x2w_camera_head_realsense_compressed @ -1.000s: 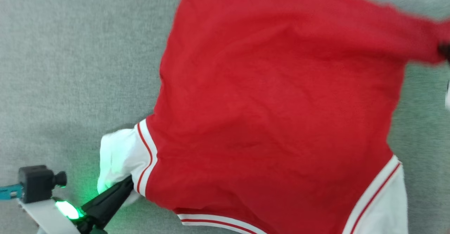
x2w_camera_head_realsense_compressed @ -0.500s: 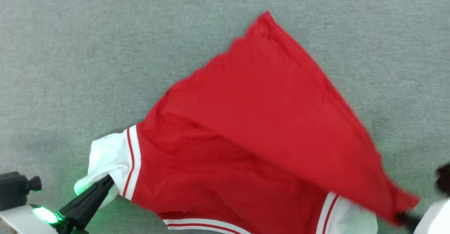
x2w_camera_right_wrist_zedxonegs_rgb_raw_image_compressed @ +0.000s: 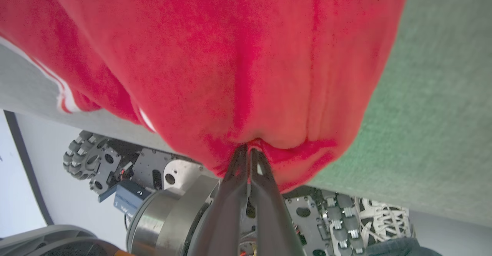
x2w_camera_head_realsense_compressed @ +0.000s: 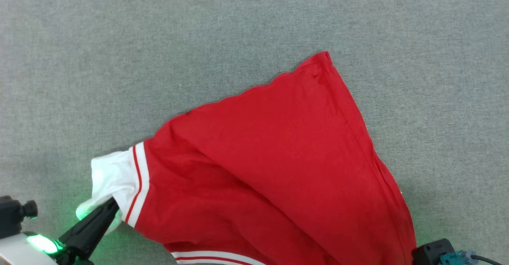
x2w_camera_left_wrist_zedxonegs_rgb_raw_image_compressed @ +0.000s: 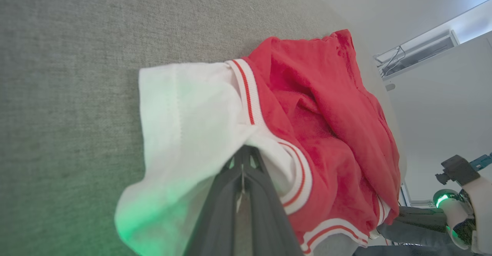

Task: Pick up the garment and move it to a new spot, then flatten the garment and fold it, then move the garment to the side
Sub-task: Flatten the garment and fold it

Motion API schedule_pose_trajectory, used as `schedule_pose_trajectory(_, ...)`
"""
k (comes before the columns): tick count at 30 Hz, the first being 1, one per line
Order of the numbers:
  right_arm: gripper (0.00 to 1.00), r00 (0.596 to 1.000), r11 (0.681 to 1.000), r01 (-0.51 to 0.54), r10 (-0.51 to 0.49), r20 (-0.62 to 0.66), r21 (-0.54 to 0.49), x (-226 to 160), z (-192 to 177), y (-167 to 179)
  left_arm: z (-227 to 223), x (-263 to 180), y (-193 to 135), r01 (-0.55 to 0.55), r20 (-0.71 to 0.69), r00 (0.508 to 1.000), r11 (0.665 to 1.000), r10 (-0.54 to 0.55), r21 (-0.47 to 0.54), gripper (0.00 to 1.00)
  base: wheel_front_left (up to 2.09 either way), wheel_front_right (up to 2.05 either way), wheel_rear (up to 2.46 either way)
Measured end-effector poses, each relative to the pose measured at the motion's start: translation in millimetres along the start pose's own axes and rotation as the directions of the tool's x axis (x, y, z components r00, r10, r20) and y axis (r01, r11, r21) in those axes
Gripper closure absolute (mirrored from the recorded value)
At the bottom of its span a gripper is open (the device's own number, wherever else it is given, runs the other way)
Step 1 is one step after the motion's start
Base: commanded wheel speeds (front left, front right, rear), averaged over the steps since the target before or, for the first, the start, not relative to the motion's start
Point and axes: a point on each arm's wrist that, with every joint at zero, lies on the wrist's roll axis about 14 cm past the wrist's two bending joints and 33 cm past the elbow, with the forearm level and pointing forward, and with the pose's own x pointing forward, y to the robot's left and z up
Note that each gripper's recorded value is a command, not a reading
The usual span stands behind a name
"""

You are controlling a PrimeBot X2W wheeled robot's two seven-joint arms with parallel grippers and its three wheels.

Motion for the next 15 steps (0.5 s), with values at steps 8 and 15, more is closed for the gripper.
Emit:
schedule_pose_trajectory(8, 0.0, 0.978, 0.997, -0.005, 0.02, 0.206, -0.074, -39, 50, 14, 0, -2, -5, 0.01, 0.005, 1.0, 1.0, -0.01, -0.004, 1.0, 0.0, 0.0, 0.0)
schedule_pose_trajectory(15, 0.0, 0.876, 0.966, 0.175, -0.064, 0.478, -0.192, -86, 143, -4, 1, -6, -10, 0.016, 0.03, 0.999, 1.0, -0.015, -0.021, 1.0, 0.0, 0.0, 0.0)
